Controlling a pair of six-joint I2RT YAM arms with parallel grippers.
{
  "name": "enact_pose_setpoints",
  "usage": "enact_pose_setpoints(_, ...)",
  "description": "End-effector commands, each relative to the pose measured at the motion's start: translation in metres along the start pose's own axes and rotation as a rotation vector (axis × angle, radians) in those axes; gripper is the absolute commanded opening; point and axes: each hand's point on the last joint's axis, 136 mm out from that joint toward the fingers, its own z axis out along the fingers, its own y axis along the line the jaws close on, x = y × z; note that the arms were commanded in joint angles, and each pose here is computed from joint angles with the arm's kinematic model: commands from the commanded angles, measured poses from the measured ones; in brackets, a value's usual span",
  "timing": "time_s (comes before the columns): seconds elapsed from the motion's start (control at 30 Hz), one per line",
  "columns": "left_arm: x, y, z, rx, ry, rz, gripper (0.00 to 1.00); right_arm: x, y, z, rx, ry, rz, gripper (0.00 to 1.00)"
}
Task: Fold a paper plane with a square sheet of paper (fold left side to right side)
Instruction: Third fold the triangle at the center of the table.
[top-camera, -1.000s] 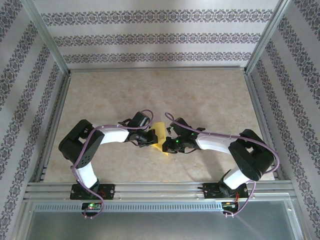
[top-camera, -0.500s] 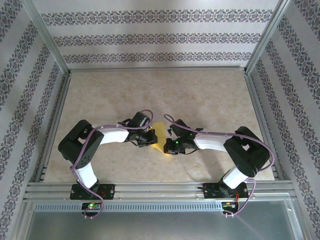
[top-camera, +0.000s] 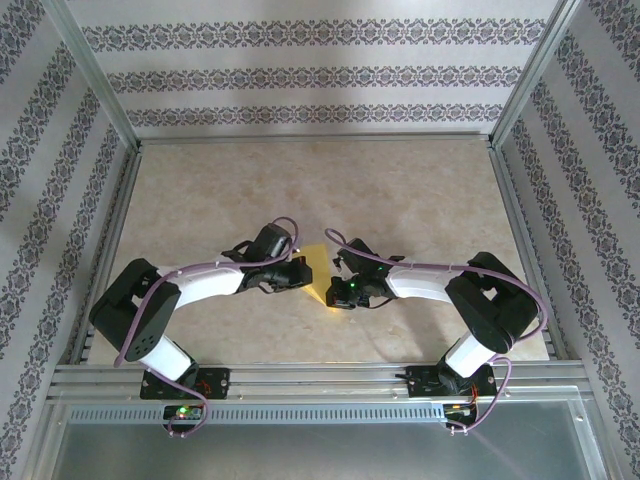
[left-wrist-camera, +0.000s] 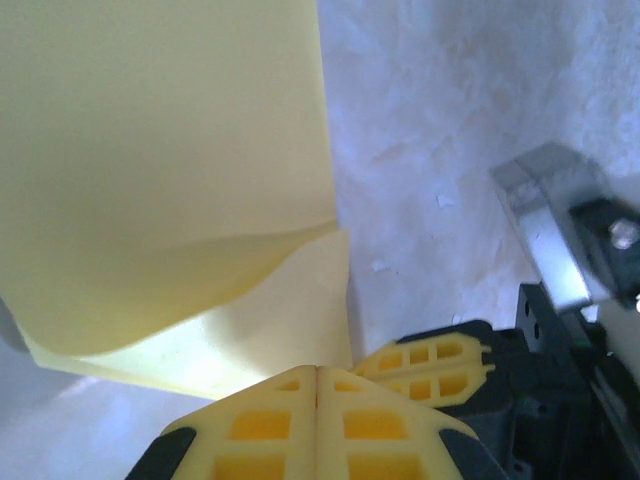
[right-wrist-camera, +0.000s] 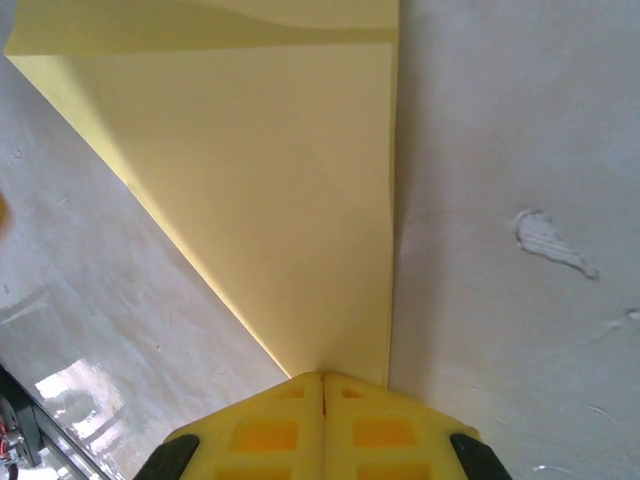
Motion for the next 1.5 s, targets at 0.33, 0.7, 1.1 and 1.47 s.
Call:
enact_pose_setpoints(0.33,0.021,-0.013,0.026,0.043,0.053,-0.011,0.0,0.029,-0.061,0.004,0.303,0.069,0.013,0.0)
enact_pose_setpoints(0.7,0.022,0.006,0.034,-0.022,0.052,-0.041,0.0,0.032,-0.063,0.005,0.337,0.09,0.001,0.0)
enact_pose_setpoints(1.1,0.024,0.039,0.038,-0.095,0.05,-0.119,0.0,0.036,-0.07,0.003,0.396,0.11,-0.012,0.0)
enact_pose_setpoints(1.47,0.02,0.059,0.032,-0.117,0.039,-0.183,0.0,0.039,-0.075,0.001,0.427,0.126,-0.022,0.0)
